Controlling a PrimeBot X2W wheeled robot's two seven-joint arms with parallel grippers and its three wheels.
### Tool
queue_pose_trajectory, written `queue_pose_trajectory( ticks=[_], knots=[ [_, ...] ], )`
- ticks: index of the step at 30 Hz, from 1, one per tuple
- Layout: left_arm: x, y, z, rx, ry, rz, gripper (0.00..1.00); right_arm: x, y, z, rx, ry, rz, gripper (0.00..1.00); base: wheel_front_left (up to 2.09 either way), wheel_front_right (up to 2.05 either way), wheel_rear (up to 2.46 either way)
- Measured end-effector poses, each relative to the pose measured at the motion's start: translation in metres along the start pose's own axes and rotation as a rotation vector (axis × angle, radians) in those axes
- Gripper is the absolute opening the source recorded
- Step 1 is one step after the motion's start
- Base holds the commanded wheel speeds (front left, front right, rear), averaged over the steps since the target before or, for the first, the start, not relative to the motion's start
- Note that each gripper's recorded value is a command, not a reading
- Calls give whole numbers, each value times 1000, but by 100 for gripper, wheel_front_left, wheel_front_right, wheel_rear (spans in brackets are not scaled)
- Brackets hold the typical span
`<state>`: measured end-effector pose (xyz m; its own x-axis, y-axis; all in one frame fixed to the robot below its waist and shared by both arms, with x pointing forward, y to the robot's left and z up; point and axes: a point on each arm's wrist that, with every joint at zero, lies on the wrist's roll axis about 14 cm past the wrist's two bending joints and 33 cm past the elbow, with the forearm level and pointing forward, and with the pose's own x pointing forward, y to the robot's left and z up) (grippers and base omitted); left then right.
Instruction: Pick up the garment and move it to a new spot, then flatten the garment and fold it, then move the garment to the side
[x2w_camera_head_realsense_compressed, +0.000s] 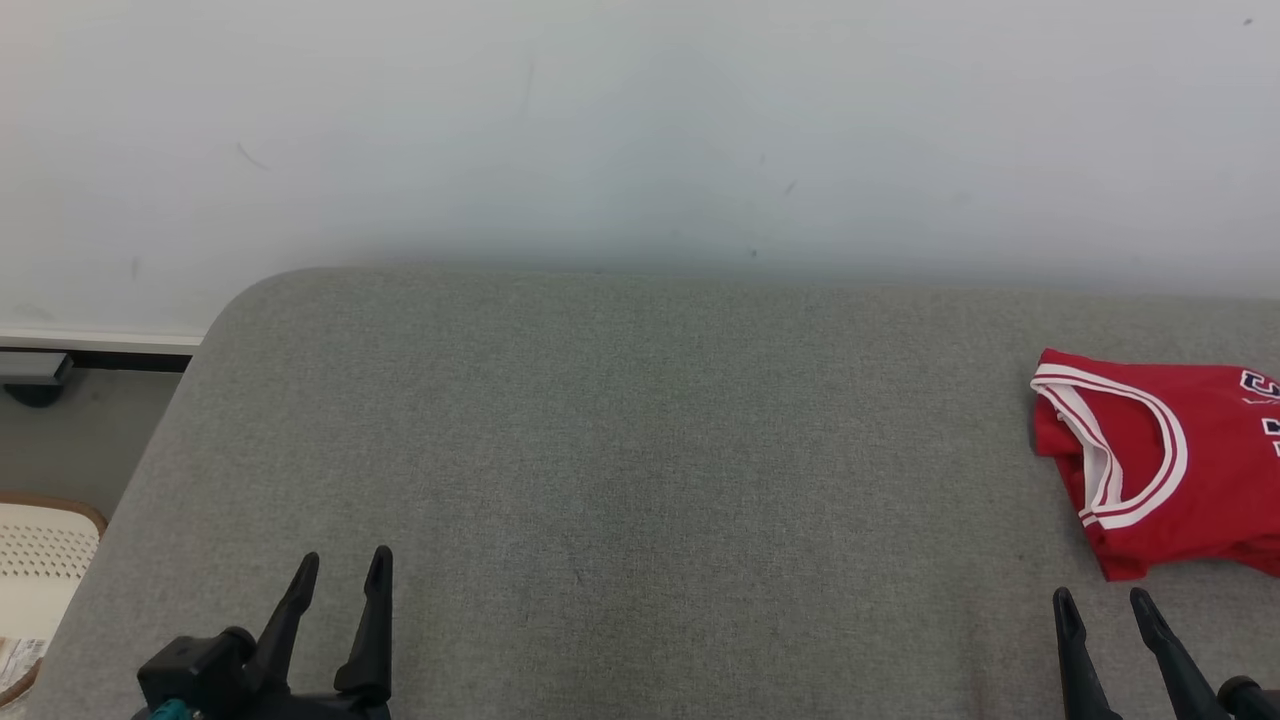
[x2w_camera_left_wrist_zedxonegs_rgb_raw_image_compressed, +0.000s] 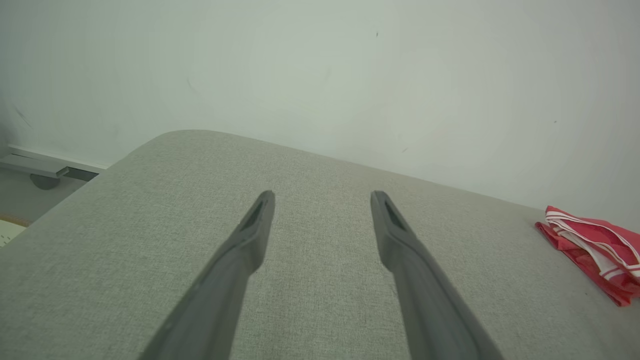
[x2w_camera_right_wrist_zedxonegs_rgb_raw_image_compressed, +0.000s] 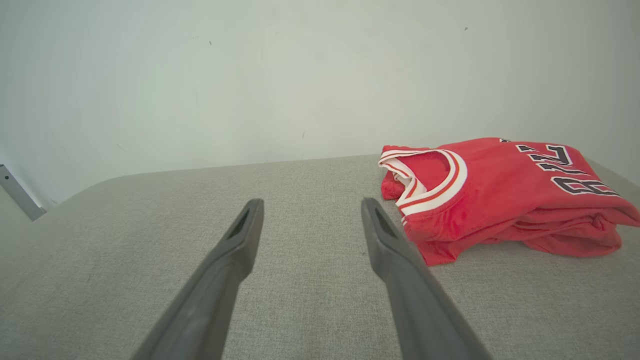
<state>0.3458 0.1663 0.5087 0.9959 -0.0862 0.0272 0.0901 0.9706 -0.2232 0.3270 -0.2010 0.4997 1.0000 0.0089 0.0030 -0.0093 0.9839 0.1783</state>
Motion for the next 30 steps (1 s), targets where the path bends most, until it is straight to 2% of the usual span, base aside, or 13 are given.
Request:
queue_pose_trajectory(
  ticks=[3,4,10,30],
  knots=[
    [1,1,0,1,-2,4,100,1,1,0,1,1,3,100,0,0,0],
    [0,1,-3,-1,7,7,0,0,1,-3,3,10,1,0,0,0,0],
    [-10,1,-28,-51,85,31,0,-6,-2,-23,51,76,-22,0,0,0,0],
    [6,9,-30,-371,120,84,0,7,-13,-21,393,65,-89,0,0,0,0]
  ],
)
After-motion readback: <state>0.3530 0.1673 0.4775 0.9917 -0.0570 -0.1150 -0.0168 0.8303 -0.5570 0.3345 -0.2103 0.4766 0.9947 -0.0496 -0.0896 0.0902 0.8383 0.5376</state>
